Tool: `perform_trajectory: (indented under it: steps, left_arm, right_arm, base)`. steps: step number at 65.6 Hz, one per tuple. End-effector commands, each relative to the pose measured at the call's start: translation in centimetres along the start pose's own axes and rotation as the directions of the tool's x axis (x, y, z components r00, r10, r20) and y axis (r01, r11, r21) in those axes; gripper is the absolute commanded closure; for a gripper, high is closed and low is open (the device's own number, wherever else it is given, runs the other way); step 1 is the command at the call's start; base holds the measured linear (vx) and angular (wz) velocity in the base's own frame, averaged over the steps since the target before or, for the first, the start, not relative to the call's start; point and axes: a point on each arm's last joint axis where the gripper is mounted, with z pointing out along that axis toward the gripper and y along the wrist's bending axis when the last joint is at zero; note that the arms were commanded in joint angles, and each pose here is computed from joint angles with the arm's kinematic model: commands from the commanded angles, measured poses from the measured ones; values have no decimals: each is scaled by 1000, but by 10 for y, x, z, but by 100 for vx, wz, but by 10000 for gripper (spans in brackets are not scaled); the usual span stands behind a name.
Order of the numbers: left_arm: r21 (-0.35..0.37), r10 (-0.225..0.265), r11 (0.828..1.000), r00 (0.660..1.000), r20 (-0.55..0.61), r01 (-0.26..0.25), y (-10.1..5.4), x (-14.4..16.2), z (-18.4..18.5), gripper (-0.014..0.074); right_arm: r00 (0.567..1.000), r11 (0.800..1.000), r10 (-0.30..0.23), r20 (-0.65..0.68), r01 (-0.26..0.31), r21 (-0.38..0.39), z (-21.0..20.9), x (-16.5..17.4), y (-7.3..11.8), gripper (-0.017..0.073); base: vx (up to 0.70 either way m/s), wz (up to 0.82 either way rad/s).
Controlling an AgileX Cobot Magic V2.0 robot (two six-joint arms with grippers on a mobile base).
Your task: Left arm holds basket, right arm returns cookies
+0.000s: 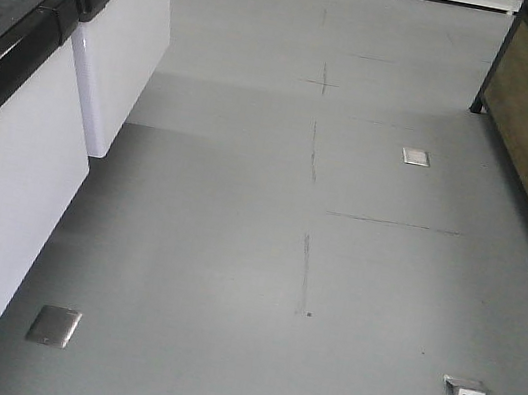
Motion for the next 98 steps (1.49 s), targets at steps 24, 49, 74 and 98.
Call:
perform_trajectory:
  steps: [24, 49, 74, 98]
  left_arm:
    - [112, -38, 993, 997, 67, 31, -34, -1, -6, 372]
    - [123, -25, 992, 996, 81, 15, -41, -3, -6, 599]
    - [370, 221, 909, 975, -35, -193, -150, 36, 4, 599]
    - [544, 390, 819, 872, -296, -182, -195, 132, 27, 599]
  right_arm:
    - [997, 1000, -11, 71, 11, 2, -1, -1, 0, 565]
    - [997, 1000, -11, 71, 11, 2, -1, -1, 0, 565]
    - [997, 1000, -11, 71, 11, 2, -1, -1, 0, 565]
    - [997, 1000, -11, 71, 11, 2, -1, -1, 0, 565]
  base:
    - [0, 0]
    - [0, 0]
    - [0, 0]
    - [0, 0]
